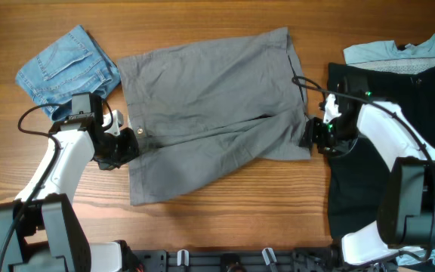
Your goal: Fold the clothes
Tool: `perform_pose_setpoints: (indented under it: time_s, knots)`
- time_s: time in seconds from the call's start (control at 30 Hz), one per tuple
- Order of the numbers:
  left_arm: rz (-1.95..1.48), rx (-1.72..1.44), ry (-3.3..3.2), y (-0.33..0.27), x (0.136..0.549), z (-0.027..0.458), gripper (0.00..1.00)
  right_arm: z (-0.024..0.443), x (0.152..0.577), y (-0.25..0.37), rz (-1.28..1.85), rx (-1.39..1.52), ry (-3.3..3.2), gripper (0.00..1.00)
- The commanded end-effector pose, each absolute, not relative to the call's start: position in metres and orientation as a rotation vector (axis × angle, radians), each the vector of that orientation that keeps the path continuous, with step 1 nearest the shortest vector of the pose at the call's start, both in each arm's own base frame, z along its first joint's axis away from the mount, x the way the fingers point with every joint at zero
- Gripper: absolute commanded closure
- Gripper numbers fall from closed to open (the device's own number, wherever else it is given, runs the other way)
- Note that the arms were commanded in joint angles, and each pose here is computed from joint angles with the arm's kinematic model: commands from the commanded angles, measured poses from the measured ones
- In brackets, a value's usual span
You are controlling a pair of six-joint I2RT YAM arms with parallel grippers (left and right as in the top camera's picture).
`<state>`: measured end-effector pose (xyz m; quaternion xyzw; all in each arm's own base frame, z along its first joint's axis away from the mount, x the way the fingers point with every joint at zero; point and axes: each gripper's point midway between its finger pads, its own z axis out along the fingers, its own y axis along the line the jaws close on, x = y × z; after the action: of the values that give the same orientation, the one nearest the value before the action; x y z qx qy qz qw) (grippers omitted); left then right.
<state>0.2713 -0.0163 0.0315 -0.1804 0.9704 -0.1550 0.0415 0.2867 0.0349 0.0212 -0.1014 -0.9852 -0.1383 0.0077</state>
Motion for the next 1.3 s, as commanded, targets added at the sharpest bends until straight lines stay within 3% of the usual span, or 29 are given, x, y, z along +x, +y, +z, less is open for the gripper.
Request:
perform_pose_setpoints:
  time_s: [0.0,0.07,0.17,0.3,0.33,0.4,0.67,0.97,1.0,1.07,1.1,1.17,1.23,1.27]
  knots:
    - [-0.495,-0.511,2.963,-0.019,0.276,0.034,0.96,0.019,0.293,0.058,-0.676,-0.234,-3.098,0.57]
    - [-0.496,-0.512,2.964,-0.019,0.276,0.034,0.95,0.027,0.297,0.072,-0.821,-0.128,-3.097,0.68]
    - [-0.496,-0.515,2.973,-0.019,0.274,0.034,0.82,0.034,0.301,0.074,-0.846,-0.098,-3.104,0.73]
    - [-0.498,-0.524,2.991,-0.020,0.269,0.034,0.52,0.050,0.296,0.074,-0.844,-0.067,-3.098,0.95]
    - [-0.499,-0.528,3.001,-0.020,0.266,0.033,0.45,0.057,0.295,0.074,-0.846,-0.050,-3.110,0.96]
    - [-0.501,-0.538,3.023,-0.021,0.261,0.033,0.40,0.074,0.295,0.069,-0.818,-0.099,-3.139,0.96]
    - [-0.506,-0.562,3.078,-0.023,0.247,0.032,0.32,0.128,0.275,-0.010,-0.267,-0.831,-3.238,0.96]
    - [-0.588,-0.586,3.115,-0.033,0.230,0.025,0.38,0.140,0.276,-0.013,-0.290,-0.841,-3.291,0.96]
    - [-0.608,-0.589,3.118,-0.035,0.228,0.025,0.43,0.140,0.276,-0.013,-0.290,-0.841,-3.291,0.96]
    - [-0.647,-0.602,3.133,-0.040,0.221,0.022,0.62,0.140,0.276,-0.013,-0.290,-0.841,-3.291,0.96]
    - [-0.672,-0.610,3.141,-0.043,0.217,0.021,0.65,0.140,0.276,-0.013,-0.290,-0.841,-3.291,0.96]
    - [-0.717,-0.660,3.168,-0.048,0.204,0.016,0.64,0.140,0.277,-0.013,-0.292,-0.841,-3.295,0.96]
    - [-0.711,-0.739,3.182,-0.049,0.195,0.011,0.51,0.141,0.278,-0.013,-0.293,-0.842,-3.299,0.96]
    - [-0.702,-0.769,3.172,-0.049,0.196,0.008,0.51,0.141,0.278,-0.013,-0.293,-0.842,-3.299,0.96]
